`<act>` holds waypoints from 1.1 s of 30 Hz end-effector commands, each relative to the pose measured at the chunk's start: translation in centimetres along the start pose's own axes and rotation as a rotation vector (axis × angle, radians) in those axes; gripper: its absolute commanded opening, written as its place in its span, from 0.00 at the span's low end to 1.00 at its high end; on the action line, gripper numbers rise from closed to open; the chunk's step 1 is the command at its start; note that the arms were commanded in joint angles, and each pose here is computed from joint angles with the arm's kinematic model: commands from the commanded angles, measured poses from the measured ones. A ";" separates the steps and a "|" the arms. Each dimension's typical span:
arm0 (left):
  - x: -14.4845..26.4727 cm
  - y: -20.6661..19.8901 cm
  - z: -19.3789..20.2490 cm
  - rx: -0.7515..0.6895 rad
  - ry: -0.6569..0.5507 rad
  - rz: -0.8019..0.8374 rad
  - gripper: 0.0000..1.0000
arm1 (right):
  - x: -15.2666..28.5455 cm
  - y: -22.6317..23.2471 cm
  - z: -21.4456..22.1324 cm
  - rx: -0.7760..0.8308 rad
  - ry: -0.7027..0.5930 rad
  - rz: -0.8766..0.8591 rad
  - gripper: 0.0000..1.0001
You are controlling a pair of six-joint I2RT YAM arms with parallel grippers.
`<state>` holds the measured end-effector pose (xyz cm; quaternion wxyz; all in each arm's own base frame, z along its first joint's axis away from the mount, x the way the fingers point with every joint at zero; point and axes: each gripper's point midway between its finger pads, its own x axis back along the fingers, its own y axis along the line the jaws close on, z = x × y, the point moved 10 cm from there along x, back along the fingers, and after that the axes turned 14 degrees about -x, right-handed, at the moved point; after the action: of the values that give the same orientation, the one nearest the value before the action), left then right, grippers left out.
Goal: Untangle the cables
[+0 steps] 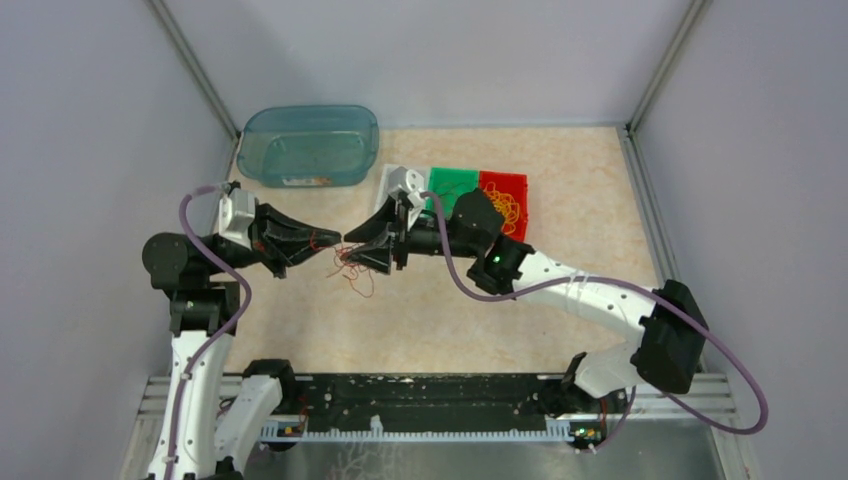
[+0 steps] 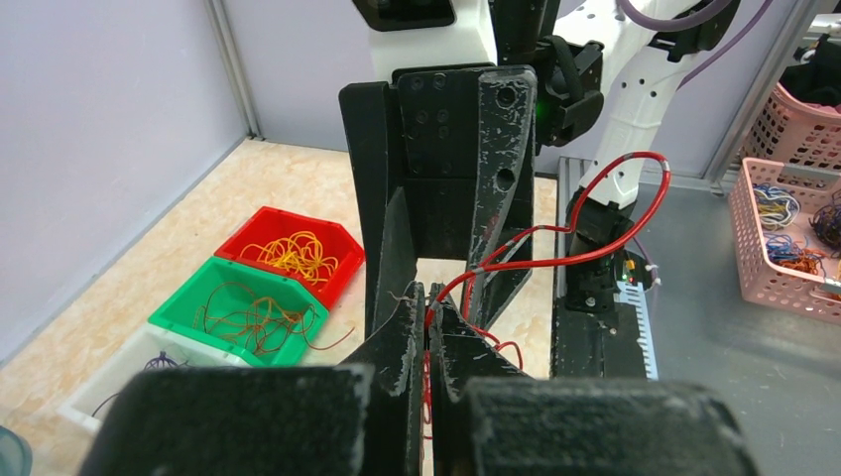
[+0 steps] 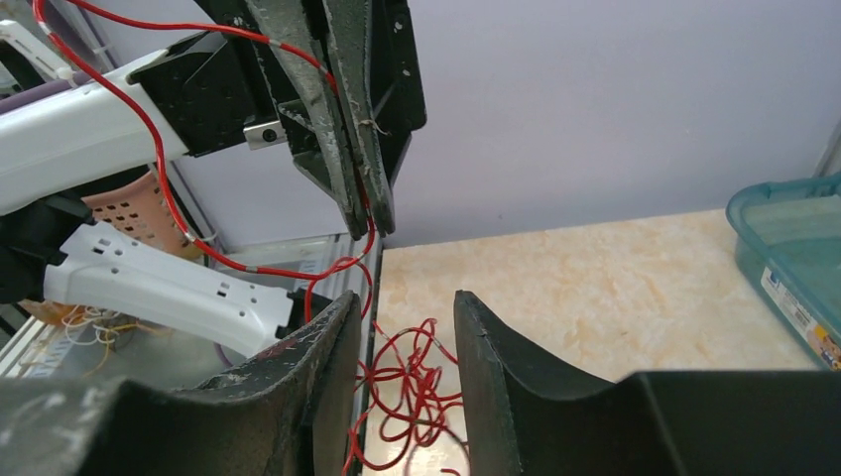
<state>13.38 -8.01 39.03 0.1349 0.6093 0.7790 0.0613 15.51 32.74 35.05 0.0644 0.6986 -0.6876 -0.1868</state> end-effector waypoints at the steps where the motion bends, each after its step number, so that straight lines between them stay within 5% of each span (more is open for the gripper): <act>1: 0.0 -0.3 -0.5 -0.037 -0.008 0.016 0.01 | 0.1 1.7 -2.2 0.046 -0.084 -0.034 0.42; 10: 0.0 -0.3 -0.5 -0.037 -0.009 0.011 0.01 | 2.7 2.6 -2.5 0.081 -0.154 0.053 0.44; 33: -0.1 0.0 0.2 -0.031 -0.001 -0.006 0.02 | -0.9 2.1 -1.6 0.023 -0.106 -0.060 0.36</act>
<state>13.51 -7.99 38.93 0.1406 0.6045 0.7811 0.0689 14.32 32.74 34.37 0.0672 0.6942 -0.6883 -0.1995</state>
